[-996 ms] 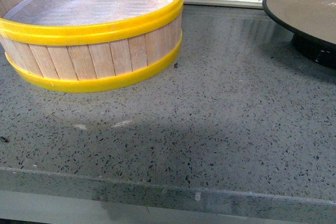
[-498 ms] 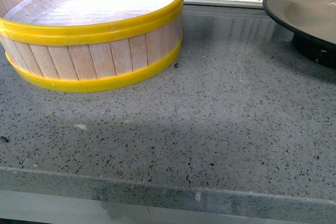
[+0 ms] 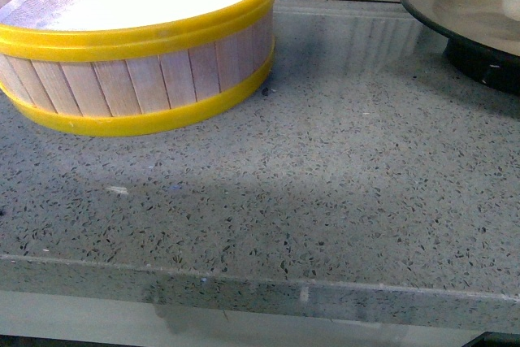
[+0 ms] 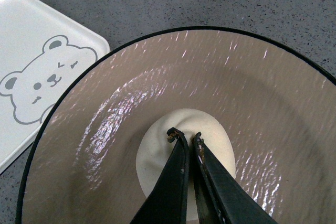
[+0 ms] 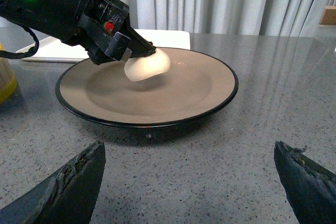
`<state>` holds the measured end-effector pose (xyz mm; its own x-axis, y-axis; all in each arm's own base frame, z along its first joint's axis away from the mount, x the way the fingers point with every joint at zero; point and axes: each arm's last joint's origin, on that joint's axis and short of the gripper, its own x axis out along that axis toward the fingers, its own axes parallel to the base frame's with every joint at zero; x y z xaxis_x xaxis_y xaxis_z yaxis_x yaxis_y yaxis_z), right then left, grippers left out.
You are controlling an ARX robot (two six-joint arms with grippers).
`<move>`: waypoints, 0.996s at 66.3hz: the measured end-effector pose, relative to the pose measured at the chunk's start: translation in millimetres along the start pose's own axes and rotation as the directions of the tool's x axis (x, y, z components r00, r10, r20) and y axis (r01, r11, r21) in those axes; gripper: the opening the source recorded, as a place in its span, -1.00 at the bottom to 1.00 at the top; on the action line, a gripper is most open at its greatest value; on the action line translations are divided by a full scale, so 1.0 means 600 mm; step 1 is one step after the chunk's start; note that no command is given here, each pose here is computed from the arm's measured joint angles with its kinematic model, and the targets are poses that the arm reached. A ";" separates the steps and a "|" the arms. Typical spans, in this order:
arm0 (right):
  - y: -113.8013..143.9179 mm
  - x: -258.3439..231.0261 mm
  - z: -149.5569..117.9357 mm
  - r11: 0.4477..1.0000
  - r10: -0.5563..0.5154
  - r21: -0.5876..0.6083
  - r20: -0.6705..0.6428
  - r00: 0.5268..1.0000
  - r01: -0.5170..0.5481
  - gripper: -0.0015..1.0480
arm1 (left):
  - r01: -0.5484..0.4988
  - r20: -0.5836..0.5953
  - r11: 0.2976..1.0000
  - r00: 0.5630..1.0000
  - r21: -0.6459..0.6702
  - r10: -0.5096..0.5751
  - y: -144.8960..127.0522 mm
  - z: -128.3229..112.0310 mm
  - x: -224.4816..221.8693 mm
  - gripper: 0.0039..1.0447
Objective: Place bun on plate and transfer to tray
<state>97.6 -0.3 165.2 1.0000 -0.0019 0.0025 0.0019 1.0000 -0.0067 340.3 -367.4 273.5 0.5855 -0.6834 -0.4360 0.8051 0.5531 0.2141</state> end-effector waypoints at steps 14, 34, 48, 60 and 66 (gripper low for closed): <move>0.000 0.000 0.000 1.000 0.000 0.000 0.000 1.000 0.000 0.83 | -0.007 0.006 1.000 1.000 0.022 0.007 -0.002 -0.001 0.002 -0.93; 0.000 0.000 0.000 1.000 0.000 0.000 0.000 1.000 0.000 0.83 | 0.015 -0.024 0.996 1.000 0.086 -0.013 -0.015 -0.011 0.005 -0.92; 0.000 0.000 0.000 1.000 0.000 0.000 0.000 1.000 0.000 0.83 | 0.021 -0.030 0.996 0.999 0.086 -0.019 -0.016 -0.011 0.005 -0.20; 0.000 0.000 0.000 1.000 0.000 0.000 0.000 1.000 0.000 0.83 | 0.023 -0.019 0.997 1.000 0.070 -0.021 -0.013 -0.001 0.001 0.34; 0.000 0.000 0.000 1.000 0.000 0.000 0.000 1.000 0.000 0.83 | 0.019 -0.003 0.998 1.000 0.053 -0.019 -0.006 0.008 -0.003 0.61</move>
<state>97.6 -0.3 165.2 1.0000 -0.0019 0.0025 0.0019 1.0000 -0.0067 336.7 -370.3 277.7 0.5700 -0.6922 -0.4427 0.8200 0.5138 0.2522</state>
